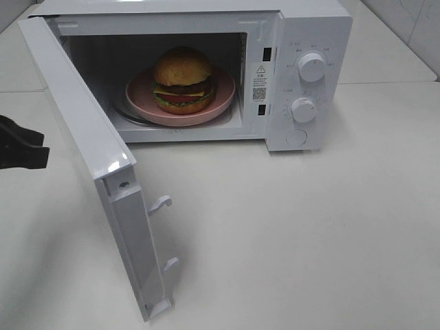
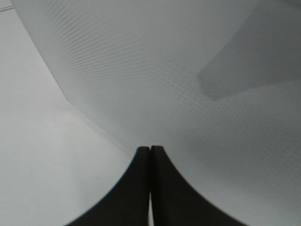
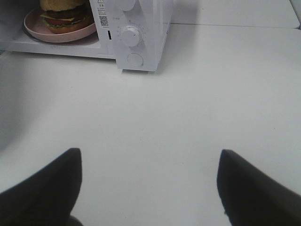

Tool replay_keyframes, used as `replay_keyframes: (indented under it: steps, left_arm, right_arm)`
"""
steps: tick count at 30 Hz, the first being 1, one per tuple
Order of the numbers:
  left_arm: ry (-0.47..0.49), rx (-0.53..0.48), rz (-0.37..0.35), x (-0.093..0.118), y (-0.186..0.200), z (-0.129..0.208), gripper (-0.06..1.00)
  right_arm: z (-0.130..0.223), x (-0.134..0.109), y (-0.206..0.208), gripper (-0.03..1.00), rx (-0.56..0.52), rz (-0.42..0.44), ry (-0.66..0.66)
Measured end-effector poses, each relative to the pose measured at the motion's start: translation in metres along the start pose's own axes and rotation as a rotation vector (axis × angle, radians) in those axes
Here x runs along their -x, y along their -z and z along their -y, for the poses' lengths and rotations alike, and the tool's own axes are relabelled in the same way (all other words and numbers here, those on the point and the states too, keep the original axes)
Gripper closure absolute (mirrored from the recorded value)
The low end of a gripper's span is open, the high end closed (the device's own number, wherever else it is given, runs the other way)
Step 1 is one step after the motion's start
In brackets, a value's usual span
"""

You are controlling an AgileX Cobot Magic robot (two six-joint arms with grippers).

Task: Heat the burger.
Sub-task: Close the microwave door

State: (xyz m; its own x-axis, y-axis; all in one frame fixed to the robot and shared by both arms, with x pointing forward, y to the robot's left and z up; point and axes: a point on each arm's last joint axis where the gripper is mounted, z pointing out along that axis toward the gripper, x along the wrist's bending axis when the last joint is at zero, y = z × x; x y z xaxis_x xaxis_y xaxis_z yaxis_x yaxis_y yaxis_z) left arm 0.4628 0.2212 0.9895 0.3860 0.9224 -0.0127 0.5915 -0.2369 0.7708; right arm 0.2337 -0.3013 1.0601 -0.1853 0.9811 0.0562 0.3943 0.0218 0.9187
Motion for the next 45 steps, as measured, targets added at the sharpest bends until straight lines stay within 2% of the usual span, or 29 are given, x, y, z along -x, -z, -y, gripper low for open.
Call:
replay_keyframes:
  steps: [14, 22, 33, 38, 41, 43, 45]
  left_arm:
    - [-0.01, -0.003, 0.038, 0.002, -0.037, -0.041, 0.94]
    - [-0.066, 0.007, 0.104, 0.028, -0.065, -0.064, 0.94]
    - [-0.105, 0.023, 0.144, 0.05, -0.093, -0.083, 0.94]
    - [-0.139, 0.051, 0.17, 0.073, -0.116, -0.097, 0.94]
    - [-0.144, 0.054, 0.177, 0.076, -0.119, -0.099, 0.94]
    - [-0.16, 0.068, 0.201, 0.09, -0.129, -0.107, 0.94]
    - [-0.165, 0.069, 0.21, 0.093, -0.131, -0.109, 0.94]
  right_arm:
    - [0.0, 0.0, 0.0, 0.21, 0.0, 0.0, 0.0]
    - [0.0, 0.0, 0.0, 0.21, 0.0, 0.0, 0.0]
    - [0.0, 0.0, 0.0, 0.21, 0.0, 0.0, 0.0]
    - [0.0, 0.0, 0.0, 0.21, 0.0, 0.0, -0.001]
    - [0.0, 0.0, 0.0, 0.21, 0.0, 0.0, -0.001]
    - [0.0, 0.0, 0.0, 0.21, 0.0, 0.0, -0.001]
    - [0.0, 0.0, 0.0, 0.21, 0.0, 0.0, -0.001]
